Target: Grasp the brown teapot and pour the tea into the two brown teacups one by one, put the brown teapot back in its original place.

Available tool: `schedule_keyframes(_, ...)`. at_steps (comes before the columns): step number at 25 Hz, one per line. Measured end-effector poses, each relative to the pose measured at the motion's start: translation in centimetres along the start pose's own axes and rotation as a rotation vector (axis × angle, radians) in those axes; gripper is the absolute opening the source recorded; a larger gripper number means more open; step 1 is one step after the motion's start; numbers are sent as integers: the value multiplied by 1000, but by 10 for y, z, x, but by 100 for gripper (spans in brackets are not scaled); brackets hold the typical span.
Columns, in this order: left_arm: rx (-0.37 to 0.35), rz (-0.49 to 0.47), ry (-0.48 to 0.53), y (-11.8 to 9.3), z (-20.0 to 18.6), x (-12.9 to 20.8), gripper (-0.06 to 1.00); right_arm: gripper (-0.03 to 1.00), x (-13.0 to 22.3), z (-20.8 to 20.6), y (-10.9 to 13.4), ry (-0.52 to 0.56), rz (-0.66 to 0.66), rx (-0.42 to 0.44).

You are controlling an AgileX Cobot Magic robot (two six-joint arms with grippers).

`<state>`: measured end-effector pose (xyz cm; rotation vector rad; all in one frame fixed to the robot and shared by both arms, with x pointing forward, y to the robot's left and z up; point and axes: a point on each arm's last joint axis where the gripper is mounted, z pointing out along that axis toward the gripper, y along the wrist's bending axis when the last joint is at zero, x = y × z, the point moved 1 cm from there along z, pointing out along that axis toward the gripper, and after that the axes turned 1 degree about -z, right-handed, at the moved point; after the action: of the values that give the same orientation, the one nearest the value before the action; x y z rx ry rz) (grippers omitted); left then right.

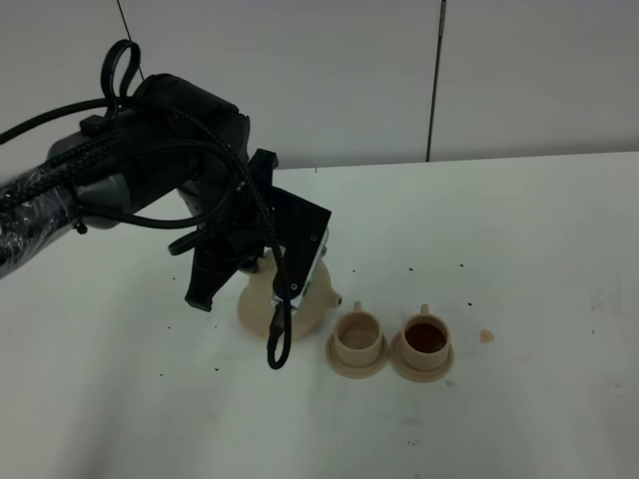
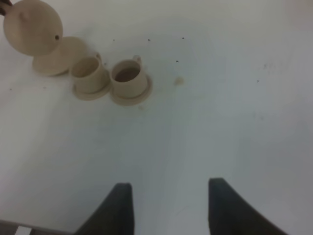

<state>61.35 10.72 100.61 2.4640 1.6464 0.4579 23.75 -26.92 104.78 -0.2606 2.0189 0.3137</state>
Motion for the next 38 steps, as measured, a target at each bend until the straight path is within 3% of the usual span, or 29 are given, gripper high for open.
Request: schedule_keyframes(38,-25,185,118,1,4,-24,17,35,0,0,0,0,0,0)
